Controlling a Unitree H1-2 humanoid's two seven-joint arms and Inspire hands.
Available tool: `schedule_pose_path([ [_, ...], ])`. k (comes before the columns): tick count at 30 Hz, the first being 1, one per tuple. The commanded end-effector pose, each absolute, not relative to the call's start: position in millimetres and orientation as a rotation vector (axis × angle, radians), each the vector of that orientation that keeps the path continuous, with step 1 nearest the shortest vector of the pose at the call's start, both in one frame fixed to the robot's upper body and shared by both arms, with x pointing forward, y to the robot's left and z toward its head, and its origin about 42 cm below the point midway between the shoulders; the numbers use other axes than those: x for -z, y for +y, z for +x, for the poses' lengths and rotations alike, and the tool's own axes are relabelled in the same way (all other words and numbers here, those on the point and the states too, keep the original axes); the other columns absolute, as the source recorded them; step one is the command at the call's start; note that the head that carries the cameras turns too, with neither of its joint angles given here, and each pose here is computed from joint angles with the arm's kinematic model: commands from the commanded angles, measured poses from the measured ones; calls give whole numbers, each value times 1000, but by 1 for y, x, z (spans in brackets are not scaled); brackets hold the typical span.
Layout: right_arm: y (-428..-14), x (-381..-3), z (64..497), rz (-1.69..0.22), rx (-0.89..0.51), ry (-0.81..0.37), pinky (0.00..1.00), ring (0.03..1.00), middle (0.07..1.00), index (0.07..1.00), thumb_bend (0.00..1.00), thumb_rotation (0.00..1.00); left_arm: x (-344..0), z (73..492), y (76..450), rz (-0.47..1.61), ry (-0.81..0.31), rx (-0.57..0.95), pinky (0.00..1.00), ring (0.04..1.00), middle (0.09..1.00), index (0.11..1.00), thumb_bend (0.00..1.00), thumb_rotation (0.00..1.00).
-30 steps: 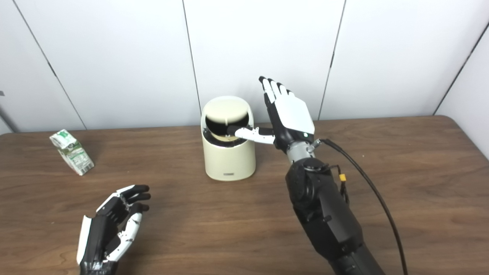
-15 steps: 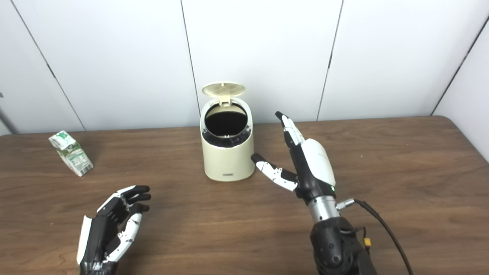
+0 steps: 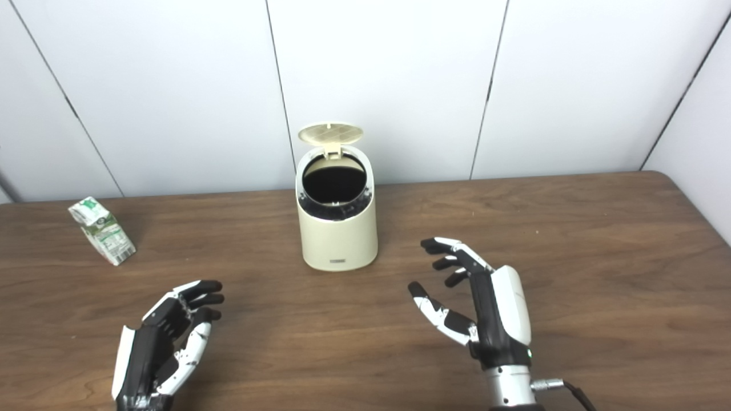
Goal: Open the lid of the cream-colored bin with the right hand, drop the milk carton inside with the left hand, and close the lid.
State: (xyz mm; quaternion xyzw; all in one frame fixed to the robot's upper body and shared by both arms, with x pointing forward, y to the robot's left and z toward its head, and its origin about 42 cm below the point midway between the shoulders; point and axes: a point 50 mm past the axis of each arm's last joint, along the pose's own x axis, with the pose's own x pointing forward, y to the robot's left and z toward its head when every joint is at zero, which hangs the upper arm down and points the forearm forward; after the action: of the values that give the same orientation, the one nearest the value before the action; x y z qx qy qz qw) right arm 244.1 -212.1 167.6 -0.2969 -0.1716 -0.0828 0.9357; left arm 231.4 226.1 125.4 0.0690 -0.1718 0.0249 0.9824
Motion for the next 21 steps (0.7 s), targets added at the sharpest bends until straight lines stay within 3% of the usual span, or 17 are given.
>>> schedule_pose_path([
  [1,-209,-177,239,-575,178,-412,537,671,710,700,227,300,-129,229,231,145,-357,-56,605,685,726,717,221,329],
  [8,-208,-156,244,-548,176,-416,541,679,722,705,242,322,-128,227,237,172,-353,-64,642,703,727,717,227,376],
  [11,-212,-155,248,-567,175,-423,457,620,721,693,232,269,-128,227,235,177,-352,-66,647,707,730,718,239,483],
  [18,-219,-158,247,-587,161,-402,484,646,727,710,239,295,-129,226,230,144,-349,-62,634,700,724,712,229,423],
  [21,-219,-157,247,-592,159,-399,480,641,727,708,251,324,-129,225,228,133,-334,-49,590,676,715,709,230,335],
])
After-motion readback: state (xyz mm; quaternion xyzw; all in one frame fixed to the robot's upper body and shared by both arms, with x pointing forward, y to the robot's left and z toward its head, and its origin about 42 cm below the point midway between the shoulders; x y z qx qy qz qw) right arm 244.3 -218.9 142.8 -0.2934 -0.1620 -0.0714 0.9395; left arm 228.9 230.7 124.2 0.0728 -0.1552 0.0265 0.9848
